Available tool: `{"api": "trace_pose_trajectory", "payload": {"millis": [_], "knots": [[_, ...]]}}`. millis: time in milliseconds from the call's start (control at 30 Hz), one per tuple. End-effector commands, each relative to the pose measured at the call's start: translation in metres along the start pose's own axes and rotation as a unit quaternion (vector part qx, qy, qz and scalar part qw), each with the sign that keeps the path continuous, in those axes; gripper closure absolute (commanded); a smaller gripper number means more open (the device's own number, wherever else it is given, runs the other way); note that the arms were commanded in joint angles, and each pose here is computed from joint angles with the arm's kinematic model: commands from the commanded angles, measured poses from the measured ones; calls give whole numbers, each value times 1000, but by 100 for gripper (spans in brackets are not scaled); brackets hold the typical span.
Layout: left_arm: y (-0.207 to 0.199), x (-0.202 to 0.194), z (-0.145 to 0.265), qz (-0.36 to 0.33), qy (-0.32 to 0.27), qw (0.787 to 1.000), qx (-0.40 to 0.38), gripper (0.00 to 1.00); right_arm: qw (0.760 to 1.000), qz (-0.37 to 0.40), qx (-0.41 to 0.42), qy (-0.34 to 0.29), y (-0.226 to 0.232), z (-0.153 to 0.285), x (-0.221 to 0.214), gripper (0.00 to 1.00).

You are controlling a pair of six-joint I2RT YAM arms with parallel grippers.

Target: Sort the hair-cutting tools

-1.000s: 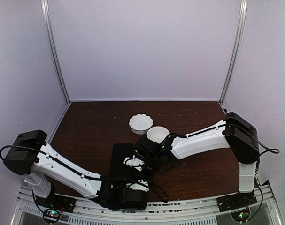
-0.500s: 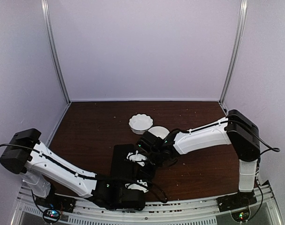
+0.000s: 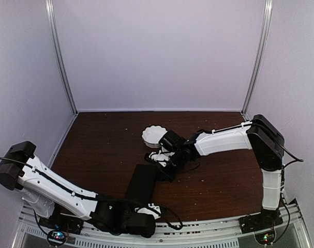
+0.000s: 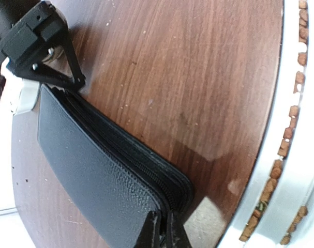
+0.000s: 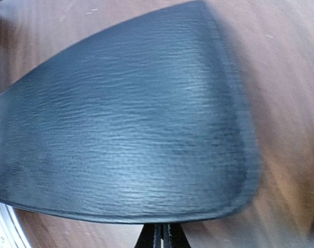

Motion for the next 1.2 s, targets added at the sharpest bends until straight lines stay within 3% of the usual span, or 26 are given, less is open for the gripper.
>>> {"api": "trace_pose_trajectory", "payload": {"millis": [0, 400, 433, 567, 733, 900, 1167], "knots": [[-12, -8, 7, 28, 14, 998, -53, 100, 999, -9, -50, -15, -25, 13, 9, 100], [-5, -20, 5, 88, 51, 995, -2, 100, 997, -14, -69, 12, -51, 33, -20, 100], [-2, -21, 6, 96, 56, 994, 9, 98, 998, -13, -65, 18, -50, 33, -25, 100], [7, -15, 17, 120, 43, 992, 16, 69, 998, -18, -49, 38, -44, 38, -42, 100], [26, 26, 40, 98, -11, 995, 31, 56, 999, -7, -32, 41, -33, 48, -61, 100], [41, 55, 29, 103, -40, 993, 45, 52, 998, 21, 4, 56, -11, 46, -76, 100], [46, 50, -9, 57, -30, 998, 22, 54, 992, 79, 73, 65, 40, 41, -63, 100]]}}
Point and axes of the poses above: each gripper's point midway between its finger pads, its own z axis back along the fingers, its own y axis along the line the jaws close on, x = y × z, the point moved 8 cm from there along z, back along the fingers, and after that the axes turned 5 degrees about -z, right-handed, at the moved point
